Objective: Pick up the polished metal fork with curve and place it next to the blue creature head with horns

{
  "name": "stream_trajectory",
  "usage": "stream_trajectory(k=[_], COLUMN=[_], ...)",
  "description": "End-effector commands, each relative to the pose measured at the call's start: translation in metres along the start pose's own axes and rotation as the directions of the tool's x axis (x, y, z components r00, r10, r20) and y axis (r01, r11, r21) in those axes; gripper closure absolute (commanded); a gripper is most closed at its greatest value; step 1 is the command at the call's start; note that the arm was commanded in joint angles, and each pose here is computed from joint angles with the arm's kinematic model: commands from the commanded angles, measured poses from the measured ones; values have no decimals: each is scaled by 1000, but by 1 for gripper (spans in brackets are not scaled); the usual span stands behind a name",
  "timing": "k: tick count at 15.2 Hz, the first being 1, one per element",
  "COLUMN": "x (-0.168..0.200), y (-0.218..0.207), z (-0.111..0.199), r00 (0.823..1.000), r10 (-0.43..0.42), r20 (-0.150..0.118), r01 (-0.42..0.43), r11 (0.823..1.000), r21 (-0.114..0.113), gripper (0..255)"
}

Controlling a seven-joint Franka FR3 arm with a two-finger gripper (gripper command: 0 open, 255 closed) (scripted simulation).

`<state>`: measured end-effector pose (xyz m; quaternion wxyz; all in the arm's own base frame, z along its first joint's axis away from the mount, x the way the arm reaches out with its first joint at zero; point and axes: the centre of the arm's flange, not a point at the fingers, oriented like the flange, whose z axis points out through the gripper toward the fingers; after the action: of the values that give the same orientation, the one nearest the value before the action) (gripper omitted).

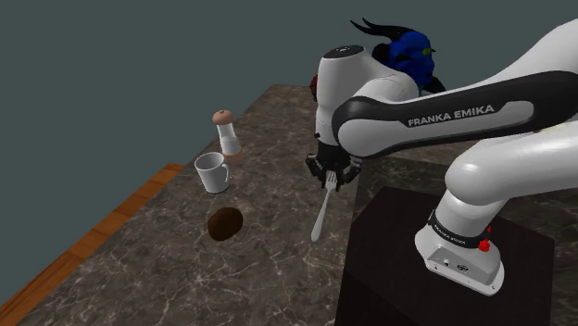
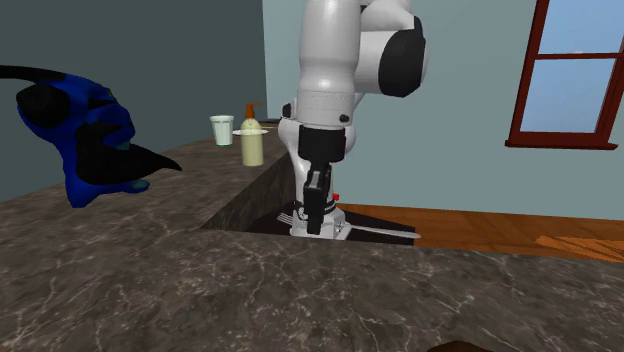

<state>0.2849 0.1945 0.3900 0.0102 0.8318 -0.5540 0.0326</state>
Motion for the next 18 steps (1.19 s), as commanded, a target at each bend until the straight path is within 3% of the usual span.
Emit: stream_trajectory(k=[1, 18], x=[1, 7], y=[1, -1], z=[-12, -101], r00=[1000, 1000], r10=[0, 0], r20=[0, 0], r01=[0, 0], r11=[1000, 1000], r21=[0, 0], gripper=[255, 255])
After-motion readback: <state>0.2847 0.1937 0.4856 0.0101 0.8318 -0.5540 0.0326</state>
